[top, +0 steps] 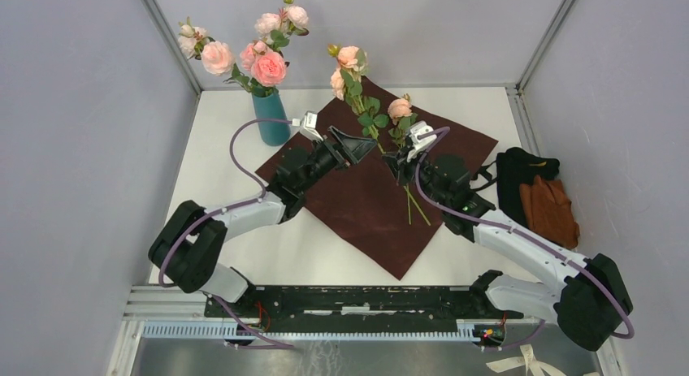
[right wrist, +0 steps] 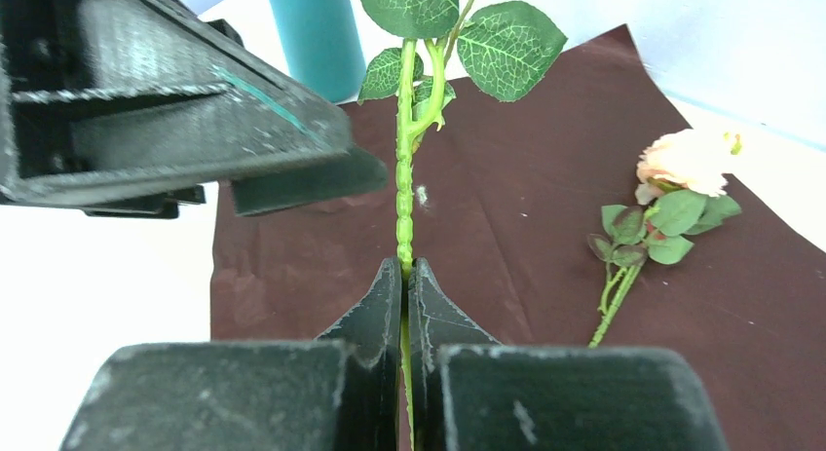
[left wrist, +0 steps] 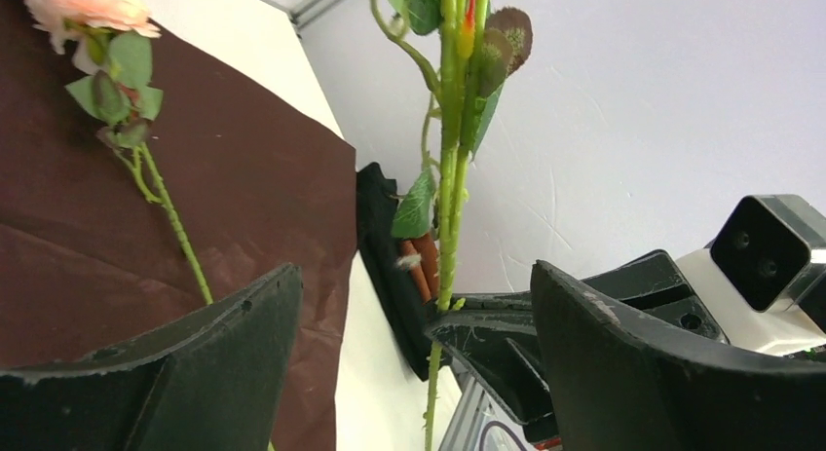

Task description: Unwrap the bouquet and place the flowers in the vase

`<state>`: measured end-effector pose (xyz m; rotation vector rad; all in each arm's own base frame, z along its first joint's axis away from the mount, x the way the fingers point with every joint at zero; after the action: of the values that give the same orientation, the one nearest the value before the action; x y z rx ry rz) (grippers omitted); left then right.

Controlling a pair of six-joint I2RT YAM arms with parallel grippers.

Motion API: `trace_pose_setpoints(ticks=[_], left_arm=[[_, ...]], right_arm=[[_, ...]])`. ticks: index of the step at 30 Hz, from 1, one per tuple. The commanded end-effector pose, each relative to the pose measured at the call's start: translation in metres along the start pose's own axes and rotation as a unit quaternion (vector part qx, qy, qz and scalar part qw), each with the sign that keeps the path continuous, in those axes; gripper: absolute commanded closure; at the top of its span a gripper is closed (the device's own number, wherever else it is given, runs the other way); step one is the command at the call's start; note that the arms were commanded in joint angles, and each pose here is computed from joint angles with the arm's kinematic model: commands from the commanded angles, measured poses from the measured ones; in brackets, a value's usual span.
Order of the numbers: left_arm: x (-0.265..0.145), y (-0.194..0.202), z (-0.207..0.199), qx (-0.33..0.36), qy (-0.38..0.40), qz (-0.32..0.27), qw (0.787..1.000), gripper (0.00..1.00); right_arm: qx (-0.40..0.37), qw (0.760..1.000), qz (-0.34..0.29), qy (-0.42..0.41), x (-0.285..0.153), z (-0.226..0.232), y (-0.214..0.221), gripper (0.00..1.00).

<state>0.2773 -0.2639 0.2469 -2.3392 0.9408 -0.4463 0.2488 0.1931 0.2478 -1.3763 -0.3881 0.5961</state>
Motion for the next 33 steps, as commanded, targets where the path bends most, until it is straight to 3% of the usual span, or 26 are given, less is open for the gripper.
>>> trace_pose_setpoints(ticks=[1, 4, 8, 11, 18, 23, 28, 31, 33], left_arm=[[0.011, 0.001, -0.025, -0.004, 0.072, -0.004, 0.997, 0.09], [0.015, 0.003, -0.028, -0.002, 0.077, -0.006, 0.997, 0.15], [0.016, 0.003, -0.025, 0.001, 0.062, -0.006, 0.998, 0.39], [0.016, 0.003, -0.026, 0.003, 0.062, -0.006, 0.998, 0.48], [0.011, -0.003, -0.029, 0.012, 0.048, -0.014, 0.999, 0.58], [0.006, -0.006, -0.030, 0.025, 0.029, -0.015, 0.999, 0.45], [0.004, -0.007, -0.029, 0.031, 0.022, -0.016, 0.999, 0.55], [0.006, -0.005, -0.026, 0.028, 0.021, -0.013, 0.999, 0.73], [0.008, -0.002, -0.023, 0.021, 0.019, -0.013, 1.000, 0.95]], right_arm=[[0.012, 0.999, -0.025, -0.040, 0.003, 0.015, -0.013, 1.00], [0.012, 0.998, -0.027, -0.050, 0.002, 0.021, -0.015, 1.00], [0.009, 0.998, -0.034, -0.054, -0.003, 0.025, -0.019, 1.00], [0.009, 0.998, -0.036, -0.054, -0.004, 0.025, -0.020, 1.00], [0.005, 0.998, -0.036, -0.041, -0.004, 0.023, -0.019, 1.00], [0.004, 0.999, -0.029, -0.038, 0.000, 0.022, -0.014, 1.00], [0.009, 0.999, -0.031, -0.042, 0.001, 0.023, -0.014, 1.00], [0.009, 0.998, -0.032, -0.044, -0.001, 0.023, -0.014, 1.00], [0.010, 0.998, -0.034, -0.044, -0.003, 0.023, -0.015, 1.00]])
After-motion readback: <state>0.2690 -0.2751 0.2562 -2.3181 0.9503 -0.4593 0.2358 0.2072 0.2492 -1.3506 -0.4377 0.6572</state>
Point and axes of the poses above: each gripper's point midway between its finger pads, its own x axis out along the fingers, its own z axis along the line the jaws close on, y = z × x, the point moved 8 cm from there along -x, back along the fingers, and after that the axes turned 6 degrees about x, right-handed, at the moved point
